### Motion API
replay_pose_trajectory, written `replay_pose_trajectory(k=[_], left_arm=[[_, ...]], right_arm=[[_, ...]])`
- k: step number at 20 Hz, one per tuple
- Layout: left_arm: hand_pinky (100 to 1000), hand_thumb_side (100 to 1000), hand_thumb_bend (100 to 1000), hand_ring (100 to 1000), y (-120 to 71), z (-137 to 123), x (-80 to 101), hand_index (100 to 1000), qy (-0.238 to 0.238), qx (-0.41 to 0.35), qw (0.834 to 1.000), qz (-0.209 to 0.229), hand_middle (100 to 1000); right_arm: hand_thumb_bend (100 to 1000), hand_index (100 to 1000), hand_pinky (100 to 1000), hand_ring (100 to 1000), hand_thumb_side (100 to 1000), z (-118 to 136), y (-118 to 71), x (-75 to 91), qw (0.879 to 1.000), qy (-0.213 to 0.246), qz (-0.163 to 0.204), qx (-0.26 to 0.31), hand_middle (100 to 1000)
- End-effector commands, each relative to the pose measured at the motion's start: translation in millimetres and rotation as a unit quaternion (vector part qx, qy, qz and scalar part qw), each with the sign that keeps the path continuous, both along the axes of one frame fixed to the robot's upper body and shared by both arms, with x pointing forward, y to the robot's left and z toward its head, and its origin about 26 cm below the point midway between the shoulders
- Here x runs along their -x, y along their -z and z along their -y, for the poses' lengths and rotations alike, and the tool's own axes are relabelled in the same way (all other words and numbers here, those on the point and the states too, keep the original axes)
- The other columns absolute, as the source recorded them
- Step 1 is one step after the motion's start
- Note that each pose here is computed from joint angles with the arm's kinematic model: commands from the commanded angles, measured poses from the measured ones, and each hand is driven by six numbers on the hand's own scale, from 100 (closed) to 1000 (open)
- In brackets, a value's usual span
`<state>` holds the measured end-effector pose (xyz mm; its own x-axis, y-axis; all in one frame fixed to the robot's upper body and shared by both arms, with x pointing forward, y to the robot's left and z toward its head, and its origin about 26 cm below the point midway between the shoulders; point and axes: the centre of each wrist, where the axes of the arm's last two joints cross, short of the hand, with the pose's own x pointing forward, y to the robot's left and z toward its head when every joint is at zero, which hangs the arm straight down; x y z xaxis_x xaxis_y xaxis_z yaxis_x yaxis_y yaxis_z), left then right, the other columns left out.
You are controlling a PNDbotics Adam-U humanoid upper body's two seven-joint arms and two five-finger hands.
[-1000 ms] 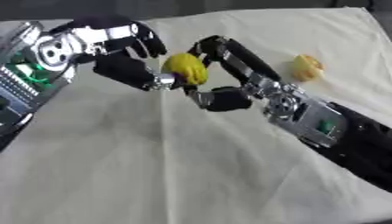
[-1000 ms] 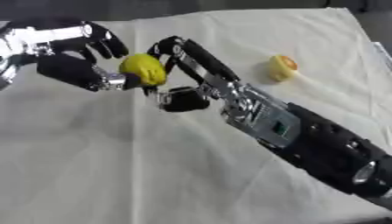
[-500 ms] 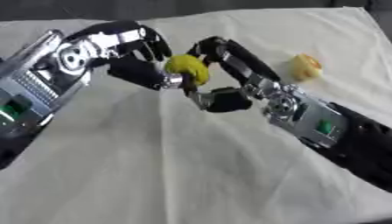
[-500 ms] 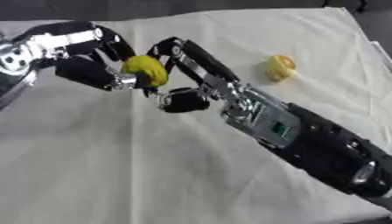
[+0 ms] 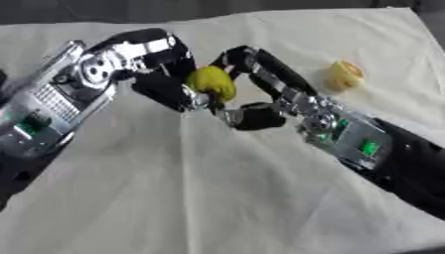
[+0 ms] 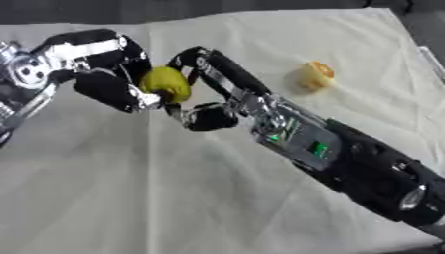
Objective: Pick up the objects with one hand, pass them to the other hand, and then place them into the box on the other side of the table.
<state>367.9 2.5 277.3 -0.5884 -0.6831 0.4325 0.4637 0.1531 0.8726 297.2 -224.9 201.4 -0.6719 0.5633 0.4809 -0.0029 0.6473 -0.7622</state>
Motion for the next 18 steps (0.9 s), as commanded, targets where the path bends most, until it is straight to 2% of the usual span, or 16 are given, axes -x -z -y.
replay_pose_trajectory(k=[1,3,10,13,18], left_arm=[[696,100,157,600,-5.0,-5,-4.8,536,-0.023,0.005,1.000,0.010,444],[696,100,176,601,-5.9,-7,-5.0,542,-0.028,0.009,1.000,0.011,449],[698,100,208,614,-8.7,-14,-5.2,588,-0.032,0.015,0.999,0.023,487],[700,100,215,615,-11.0,-20,-6.8,591,-0.038,0.016,0.999,0.031,489],[704,100,238,619,-20.2,-47,-13.4,593,-0.063,0.017,0.997,0.051,491]], right_arm=[[382,693,625,807,100,-1,-10.2,3.7,1.000,0.000,0.024,0.000,578],[457,721,632,820,100,0,-9.6,3.8,1.000,0.007,0.025,0.002,604],[558,770,645,844,100,2,-6.2,4.7,1.000,0.016,0.026,0.004,658],[645,847,677,889,101,4,-4.8,5.1,0.999,0.031,0.026,0.012,743],[635,887,685,920,157,8,-0.8,6.2,0.996,0.080,0.014,0.025,795]])
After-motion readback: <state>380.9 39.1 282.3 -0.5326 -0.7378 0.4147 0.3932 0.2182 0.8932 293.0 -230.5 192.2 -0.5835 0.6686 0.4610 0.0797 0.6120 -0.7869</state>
